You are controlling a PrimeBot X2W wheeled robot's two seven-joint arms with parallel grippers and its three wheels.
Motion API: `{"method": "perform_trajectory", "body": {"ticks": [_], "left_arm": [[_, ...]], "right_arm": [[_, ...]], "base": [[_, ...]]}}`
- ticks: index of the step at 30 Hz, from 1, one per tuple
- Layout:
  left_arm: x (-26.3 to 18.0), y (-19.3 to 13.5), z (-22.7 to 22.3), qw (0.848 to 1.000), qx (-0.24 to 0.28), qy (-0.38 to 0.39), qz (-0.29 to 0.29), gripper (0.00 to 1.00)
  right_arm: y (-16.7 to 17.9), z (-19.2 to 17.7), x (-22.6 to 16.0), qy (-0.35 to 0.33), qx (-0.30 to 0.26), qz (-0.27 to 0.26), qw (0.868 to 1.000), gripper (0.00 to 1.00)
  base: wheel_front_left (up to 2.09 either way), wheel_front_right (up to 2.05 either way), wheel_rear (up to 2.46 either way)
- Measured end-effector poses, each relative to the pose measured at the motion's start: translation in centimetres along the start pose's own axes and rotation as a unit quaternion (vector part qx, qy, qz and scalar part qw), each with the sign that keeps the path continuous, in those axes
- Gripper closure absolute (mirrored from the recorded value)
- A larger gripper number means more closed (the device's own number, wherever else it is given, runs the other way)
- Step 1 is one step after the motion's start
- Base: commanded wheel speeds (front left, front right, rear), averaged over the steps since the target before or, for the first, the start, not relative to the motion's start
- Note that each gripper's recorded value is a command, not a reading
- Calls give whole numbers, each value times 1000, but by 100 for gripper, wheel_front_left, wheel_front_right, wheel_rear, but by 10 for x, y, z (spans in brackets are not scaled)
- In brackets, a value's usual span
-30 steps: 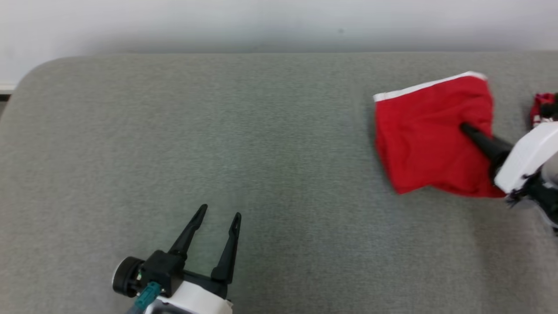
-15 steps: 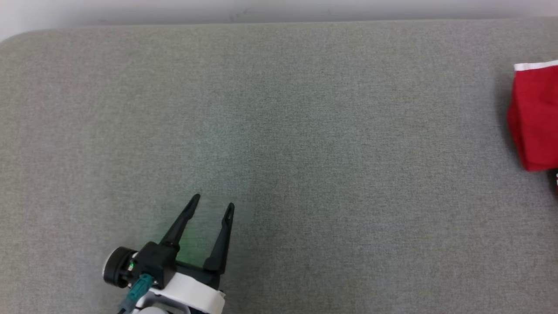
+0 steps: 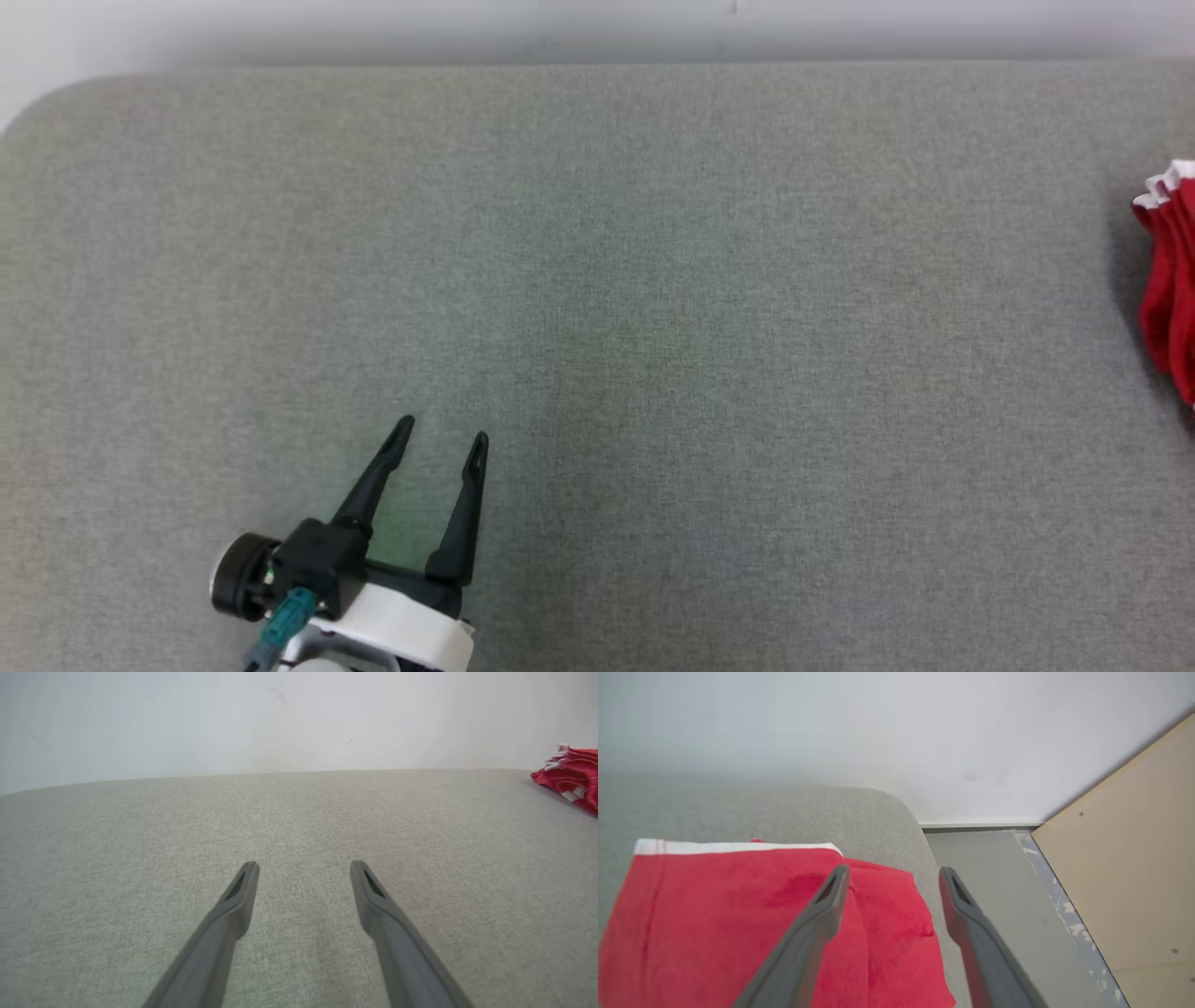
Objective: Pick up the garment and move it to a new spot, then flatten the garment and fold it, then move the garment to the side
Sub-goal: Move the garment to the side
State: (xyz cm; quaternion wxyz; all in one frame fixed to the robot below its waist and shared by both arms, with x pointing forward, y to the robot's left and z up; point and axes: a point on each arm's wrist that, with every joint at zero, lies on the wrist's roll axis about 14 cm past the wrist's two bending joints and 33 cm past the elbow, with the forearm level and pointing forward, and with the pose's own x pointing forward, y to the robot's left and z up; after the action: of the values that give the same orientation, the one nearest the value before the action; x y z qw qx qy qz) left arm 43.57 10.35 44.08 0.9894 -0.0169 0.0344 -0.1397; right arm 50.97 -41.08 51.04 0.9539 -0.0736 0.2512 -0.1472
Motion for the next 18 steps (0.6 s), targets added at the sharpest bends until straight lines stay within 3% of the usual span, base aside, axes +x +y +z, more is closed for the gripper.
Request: {"method": "perform_trajectory", "body": {"ticks": [4, 8, 18], "left_arm": [[-11, 6, 9, 1000, -2, -8, 18, 0], [-25, 18, 17, 999, 0, -16, 51, 0], [-54, 26, 36, 996, 8, -37, 80, 0]], "right_arm": [[17, 27, -20, -89, 11, 22, 996, 0], [29, 52, -53, -177, 21, 38, 983, 0], [67, 33, -137, -298, 49, 56, 952, 0]], "base": [[0, 0, 0], [0, 0, 0], [0, 0, 0]]}}
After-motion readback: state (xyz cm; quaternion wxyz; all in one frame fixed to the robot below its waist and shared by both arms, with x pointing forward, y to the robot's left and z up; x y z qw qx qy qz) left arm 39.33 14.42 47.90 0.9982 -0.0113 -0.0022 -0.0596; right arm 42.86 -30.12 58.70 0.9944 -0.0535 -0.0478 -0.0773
